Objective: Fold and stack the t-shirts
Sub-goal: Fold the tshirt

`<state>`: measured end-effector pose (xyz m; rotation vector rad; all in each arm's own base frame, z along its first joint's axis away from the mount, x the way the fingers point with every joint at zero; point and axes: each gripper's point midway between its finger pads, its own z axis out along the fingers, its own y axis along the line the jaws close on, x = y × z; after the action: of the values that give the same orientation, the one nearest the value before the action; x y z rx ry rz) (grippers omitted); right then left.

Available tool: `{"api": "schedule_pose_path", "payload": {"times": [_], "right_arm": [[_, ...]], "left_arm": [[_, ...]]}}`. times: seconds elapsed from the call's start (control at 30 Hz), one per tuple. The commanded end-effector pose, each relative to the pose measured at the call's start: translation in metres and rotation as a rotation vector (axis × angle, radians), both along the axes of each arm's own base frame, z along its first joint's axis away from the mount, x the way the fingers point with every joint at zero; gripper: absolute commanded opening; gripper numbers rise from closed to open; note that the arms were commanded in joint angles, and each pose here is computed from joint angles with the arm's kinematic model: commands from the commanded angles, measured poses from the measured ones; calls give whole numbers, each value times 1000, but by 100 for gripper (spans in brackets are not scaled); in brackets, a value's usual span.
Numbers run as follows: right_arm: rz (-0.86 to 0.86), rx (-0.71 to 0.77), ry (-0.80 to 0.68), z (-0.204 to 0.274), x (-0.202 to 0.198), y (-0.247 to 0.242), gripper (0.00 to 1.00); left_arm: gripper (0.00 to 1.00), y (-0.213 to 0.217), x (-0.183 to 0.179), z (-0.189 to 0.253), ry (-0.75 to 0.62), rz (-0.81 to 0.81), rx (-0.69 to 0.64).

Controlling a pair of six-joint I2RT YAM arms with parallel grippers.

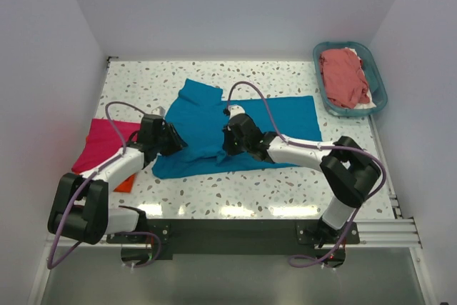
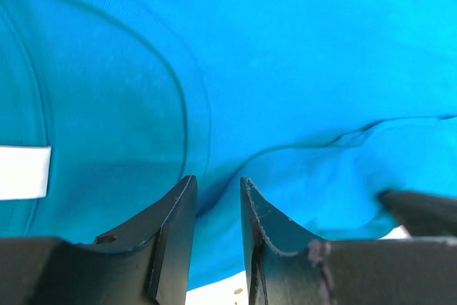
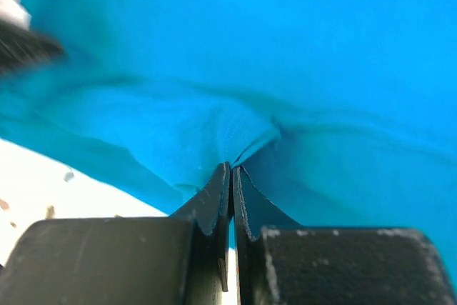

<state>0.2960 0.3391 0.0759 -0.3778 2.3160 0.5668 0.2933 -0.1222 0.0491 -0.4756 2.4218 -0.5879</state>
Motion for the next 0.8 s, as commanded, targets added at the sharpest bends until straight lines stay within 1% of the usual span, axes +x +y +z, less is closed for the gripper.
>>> {"api": "schedule_pose_path", "payload": {"times": [0.0, 0.03, 0.1, 0.33, 0.47, 0.57, 0.7, 0.77], "right_arm": [[3, 101, -48, 21, -5, 5, 0], [2, 90, -34, 12, -11, -1, 0], [0, 102, -35, 12, -14, -3, 0], [-3, 87, -15, -4, -25, -14, 0], [-9, 88, -11, -8, -26, -16, 0], [-9, 83, -11, -10, -26, -17, 0], [-14, 76, -10, -12, -26, -18, 4], [-16, 77, -8, -13, -25, -17, 9]], "left_arm": [[35, -3, 16, 19, -49, 3, -2], [34, -4, 16, 17, -41, -1, -1], [33, -8, 16, 14, -32, -26, -9], [33, -17, 4, 3, 2, -127, -20], [36, -21, -9, 0, 8, -188, -15], [39, -29, -22, -3, 10, -250, -41], [38, -33, -37, -8, 31, -295, -51], [37, -33, -42, -10, 30, -300, -54]]}}
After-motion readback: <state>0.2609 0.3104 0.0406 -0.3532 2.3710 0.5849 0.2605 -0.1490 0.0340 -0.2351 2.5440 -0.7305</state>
